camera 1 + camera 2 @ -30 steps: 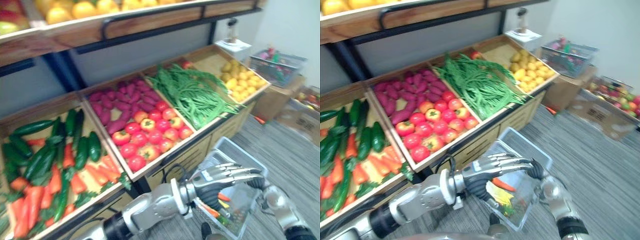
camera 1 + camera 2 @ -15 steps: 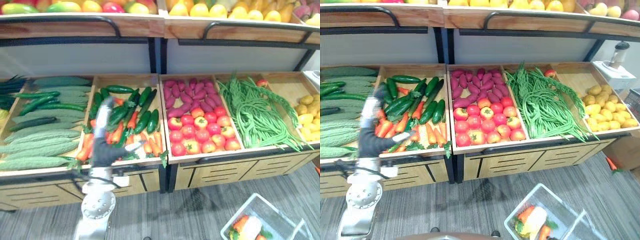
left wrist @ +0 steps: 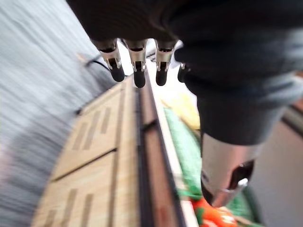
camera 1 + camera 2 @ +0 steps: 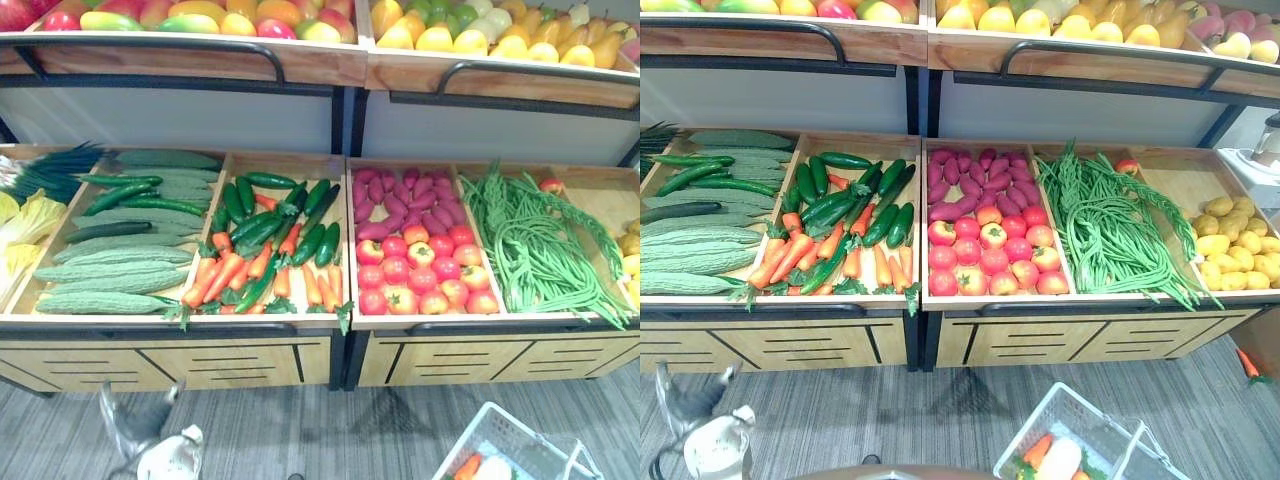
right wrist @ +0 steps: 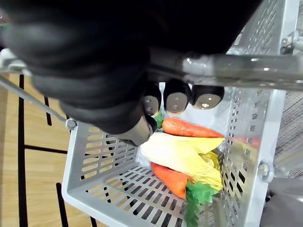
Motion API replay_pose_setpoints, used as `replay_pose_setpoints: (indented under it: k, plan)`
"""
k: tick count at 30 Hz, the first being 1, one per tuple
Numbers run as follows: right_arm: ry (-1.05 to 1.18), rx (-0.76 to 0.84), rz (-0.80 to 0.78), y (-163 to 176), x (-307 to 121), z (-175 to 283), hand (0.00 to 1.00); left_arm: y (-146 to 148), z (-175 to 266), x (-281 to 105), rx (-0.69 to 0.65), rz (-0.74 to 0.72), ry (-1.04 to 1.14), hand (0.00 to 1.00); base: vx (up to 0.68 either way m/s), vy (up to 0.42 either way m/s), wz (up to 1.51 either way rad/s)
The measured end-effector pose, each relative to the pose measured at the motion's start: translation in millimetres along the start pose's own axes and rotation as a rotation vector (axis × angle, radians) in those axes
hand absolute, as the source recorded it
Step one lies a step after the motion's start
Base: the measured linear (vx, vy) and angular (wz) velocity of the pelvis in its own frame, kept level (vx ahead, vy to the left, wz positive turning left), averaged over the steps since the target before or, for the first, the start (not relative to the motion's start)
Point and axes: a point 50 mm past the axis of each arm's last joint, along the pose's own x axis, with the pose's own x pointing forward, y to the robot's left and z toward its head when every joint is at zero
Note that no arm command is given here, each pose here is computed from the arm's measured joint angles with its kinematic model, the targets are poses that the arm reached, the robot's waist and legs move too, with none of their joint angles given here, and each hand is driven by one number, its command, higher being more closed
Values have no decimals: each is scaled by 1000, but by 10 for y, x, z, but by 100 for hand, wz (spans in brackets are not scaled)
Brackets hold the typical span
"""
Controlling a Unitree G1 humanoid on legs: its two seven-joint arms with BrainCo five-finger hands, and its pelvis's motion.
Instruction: Pick vegetable in the basket
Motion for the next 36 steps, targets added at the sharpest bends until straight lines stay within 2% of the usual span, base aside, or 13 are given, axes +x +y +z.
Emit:
replay_pose_setpoints:
  k: [5,7,9,15,17,29,36]
  plan:
    - [-19,-28,23,96,8,68,100,77,-903,-267,-62,-22,470,0,50,-2,-7]
    - [-28,-29,32,135,15,113,100,72,-1219,-507,-35,-114,641,0,67,-4,-12]
    - [-33,-49,39,158,18,134,100,47,-1326,-634,18,-216,687,0,65,-5,-22]
    - [-43,-106,63,236,23,178,100,-131,-1314,-692,177,-491,636,0,31,-10,-16]
    - [-46,-117,72,261,21,187,100,-189,-1289,-693,200,-534,619,0,0,0,0]
    - [-63,-120,85,307,33,266,100,-249,-1255,-686,297,-649,565,0,9,2,-8]
    - [-74,-30,98,346,25,299,100,-320,-1156,-590,350,-685,503,0,-7,39,-70]
